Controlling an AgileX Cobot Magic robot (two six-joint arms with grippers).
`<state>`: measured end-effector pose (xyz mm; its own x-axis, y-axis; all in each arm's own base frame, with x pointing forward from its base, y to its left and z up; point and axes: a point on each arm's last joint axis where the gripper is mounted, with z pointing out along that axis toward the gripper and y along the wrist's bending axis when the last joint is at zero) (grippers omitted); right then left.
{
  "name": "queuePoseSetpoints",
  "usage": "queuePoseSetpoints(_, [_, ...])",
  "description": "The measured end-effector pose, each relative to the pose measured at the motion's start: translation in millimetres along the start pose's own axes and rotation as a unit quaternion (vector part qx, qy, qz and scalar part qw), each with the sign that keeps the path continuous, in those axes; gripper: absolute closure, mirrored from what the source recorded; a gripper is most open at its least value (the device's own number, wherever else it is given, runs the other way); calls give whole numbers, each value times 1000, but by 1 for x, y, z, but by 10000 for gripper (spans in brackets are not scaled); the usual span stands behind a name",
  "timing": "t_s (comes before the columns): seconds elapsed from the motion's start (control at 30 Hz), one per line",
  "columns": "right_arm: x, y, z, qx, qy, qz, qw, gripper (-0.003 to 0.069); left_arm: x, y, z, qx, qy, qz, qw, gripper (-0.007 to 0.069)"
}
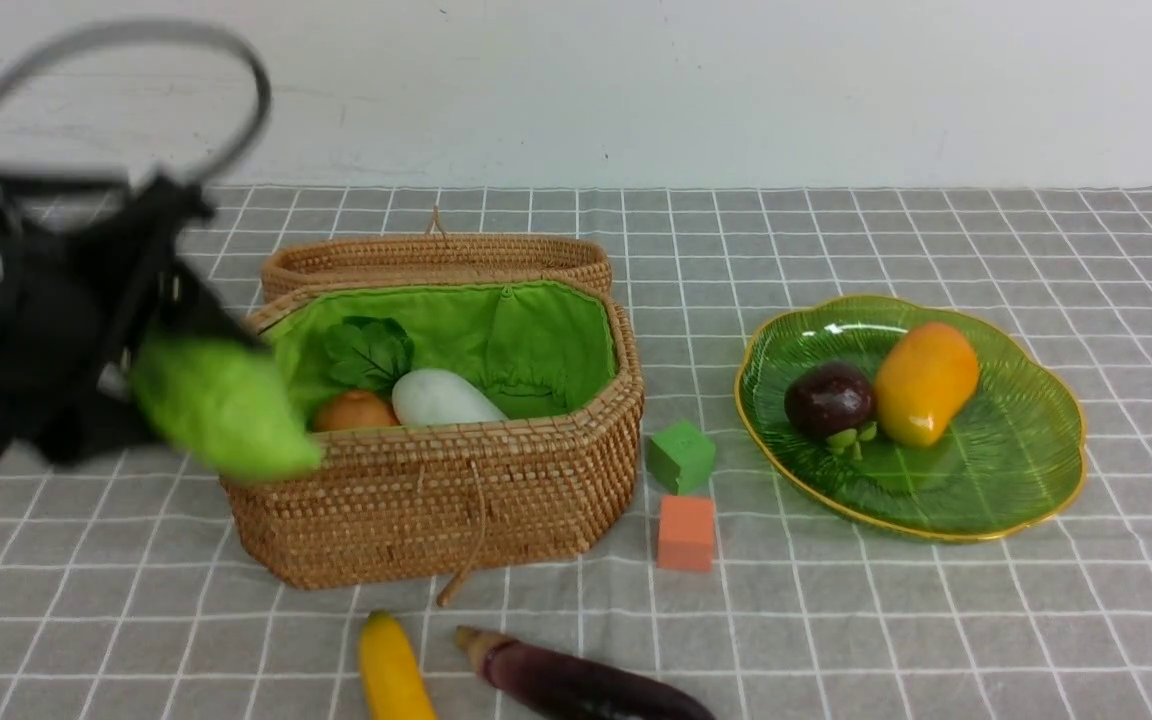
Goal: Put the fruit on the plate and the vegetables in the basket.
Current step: Take a chayote with your left arm and place it on the basket on the left, then use the left arm to grab a banana and put it into the right plate
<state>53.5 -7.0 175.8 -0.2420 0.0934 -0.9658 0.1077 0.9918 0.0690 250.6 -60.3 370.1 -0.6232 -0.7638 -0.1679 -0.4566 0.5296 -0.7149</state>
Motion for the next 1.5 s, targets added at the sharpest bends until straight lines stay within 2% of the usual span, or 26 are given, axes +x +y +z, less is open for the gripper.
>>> queuePoseSetpoints(0.13, [0,0,0,0,0,0,1000,417,-18,-28,5,61,-38,-7,997,198])
queuePoseSetpoints(0.2, [0,0,0,0,0,0,1000,417,-23,-32,12,69,-43,-12,997,198])
queuePoseSetpoints(0.33, [0,0,0,0,0,0,1000,417,-38,-33,65,58,-17,-58,996,174])
queuePoseSetpoints(0.5, [0,0,0,0,0,0,1000,417,-43,-16,124,21,23,-62,998,113])
queuePoseSetpoints(0.8, [0,0,0,0,0,0,1000,417,-46,-14,136,28,19,-14,999,99])
queuePoseSetpoints(0.9, [0,0,0,0,0,0,1000,417,-44,-22,118,46,9,45,998,99])
queuePoseSetpoints(0.93, [0,0,0,0,0,0,1000,417,-42,-26,107,52,10,96,994,99])
queuePoseSetpoints(0.97, [0,0,0,0,0,0,1000,417,-41,-27,103,55,8,117,992,99])
queuePoseSetpoints(1.0, [0,0,0,0,0,0,1000,417,-38,-30,93,58,12,176,983,99])
queuePoseSetpoints(1.03, [0,0,0,0,0,0,1000,417,-30,-32,75,59,32,278,958,99])
queuePoseSetpoints(1.07, [0,0,0,0,0,0,1000,417,-28,-33,71,62,32,301,951,99])
queuePoseSetpoints(1.1, [0,0,0,0,0,0,1000,417,-19,-33,56,64,60,376,922,99])
queuePoseSetpoints(1.17, [0,0,0,0,0,0,1000,417,-4,-30,35,72,109,461,878,99])
queuePoseSetpoints(1.23, [0,0,0,0,0,0,1000,417,8,-27,18,83,151,507,845,99])
queuePoseSetpoints(1.37, [0,0,0,0,0,0,1000,417,35,-27,-10,112,178,575,791,102])
queuePoseSetpoints(1.4, [0,0,0,0,0,0,1000,417,43,-26,-13,115,184,585,782,106])
queuePoseSetpoints(1.5, [0,0,0,0,0,0,1000,417,81,-19,-15,116,230,632,731,128])
